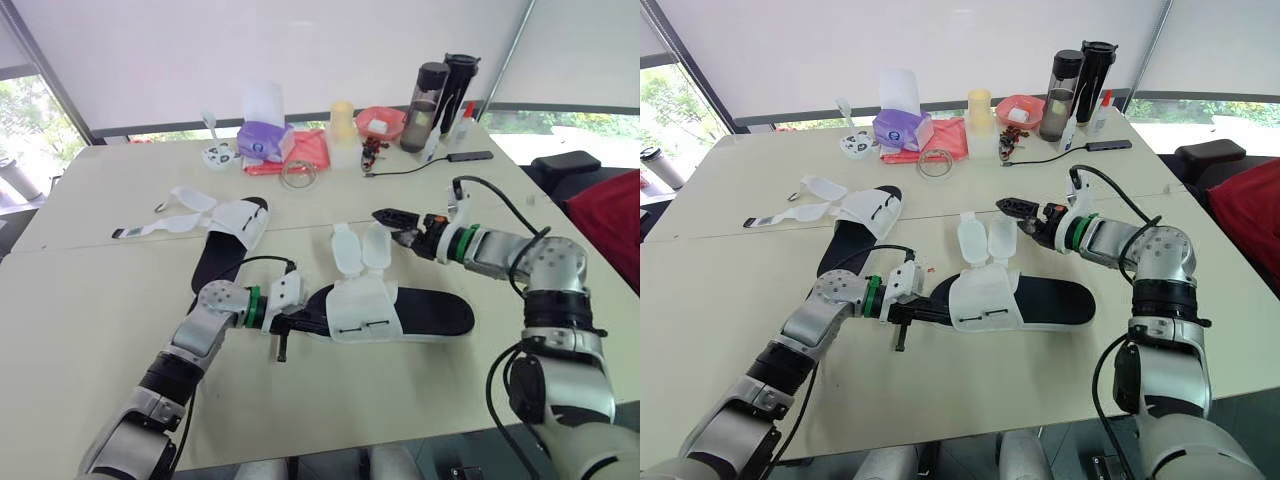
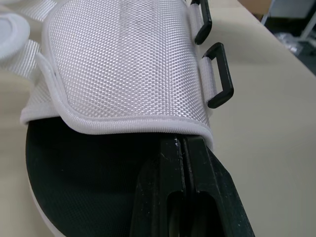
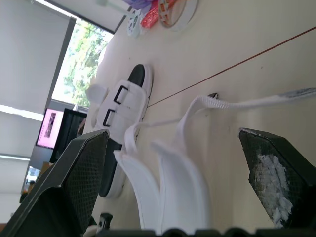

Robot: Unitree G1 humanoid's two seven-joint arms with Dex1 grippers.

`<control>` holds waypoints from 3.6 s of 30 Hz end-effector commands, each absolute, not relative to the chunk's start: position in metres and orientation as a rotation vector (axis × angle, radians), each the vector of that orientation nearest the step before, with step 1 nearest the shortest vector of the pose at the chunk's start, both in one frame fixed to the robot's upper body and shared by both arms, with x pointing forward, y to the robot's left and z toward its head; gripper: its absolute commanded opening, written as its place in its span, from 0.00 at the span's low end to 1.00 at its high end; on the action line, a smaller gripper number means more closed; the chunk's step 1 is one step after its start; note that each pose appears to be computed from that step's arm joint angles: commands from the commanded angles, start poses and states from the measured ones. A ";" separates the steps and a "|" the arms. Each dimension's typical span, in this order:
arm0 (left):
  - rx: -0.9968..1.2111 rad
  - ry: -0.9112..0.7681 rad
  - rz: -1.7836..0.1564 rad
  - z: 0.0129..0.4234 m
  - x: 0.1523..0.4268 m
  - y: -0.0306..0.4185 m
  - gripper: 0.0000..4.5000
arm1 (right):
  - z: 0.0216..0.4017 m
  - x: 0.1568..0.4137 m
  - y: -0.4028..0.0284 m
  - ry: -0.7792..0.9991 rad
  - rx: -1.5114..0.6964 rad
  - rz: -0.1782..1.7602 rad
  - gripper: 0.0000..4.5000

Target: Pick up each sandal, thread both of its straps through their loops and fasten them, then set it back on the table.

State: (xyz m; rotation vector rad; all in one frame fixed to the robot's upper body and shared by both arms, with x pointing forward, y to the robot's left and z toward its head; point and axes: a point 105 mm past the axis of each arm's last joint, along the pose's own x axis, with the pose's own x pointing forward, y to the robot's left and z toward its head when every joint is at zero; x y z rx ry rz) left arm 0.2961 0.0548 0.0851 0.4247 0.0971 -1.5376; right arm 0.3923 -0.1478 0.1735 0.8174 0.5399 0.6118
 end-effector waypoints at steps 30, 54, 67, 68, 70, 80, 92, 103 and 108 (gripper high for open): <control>0.414 0.131 -1.501 0.072 0.287 0.057 0.00 | 0.220 0.341 -0.102 -0.086 -0.050 1.067 0.00; 0.386 0.152 -1.481 0.070 0.292 0.061 0.00 | 0.168 0.272 -0.138 -0.790 -1.267 1.008 0.65; 0.357 0.127 -1.501 0.079 0.282 0.060 0.00 | 0.167 0.213 -0.167 0.265 0.149 0.970 0.99; 0.352 0.127 -1.502 0.079 0.280 0.059 0.00 | 0.163 0.205 -0.164 0.326 0.194 0.991 0.99; 0.340 0.130 -1.503 0.079 0.275 0.059 0.00 | 0.152 0.189 -0.157 0.435 0.241 1.034 0.99; 0.299 0.145 -1.462 0.082 0.255 0.060 0.00 | 0.115 0.175 -0.139 0.587 0.282 1.069 0.99; 0.472 0.124 -1.379 0.078 0.273 0.079 0.00 | 0.101 0.181 -0.123 0.643 0.309 1.163 0.99; 0.435 0.070 -1.335 0.090 0.292 0.078 0.00 | 0.093 0.189 -0.120 0.625 0.310 1.147 0.99; 0.476 0.074 -1.322 0.086 0.300 0.074 0.00 | 0.091 0.195 -0.117 0.614 0.323 1.139 0.99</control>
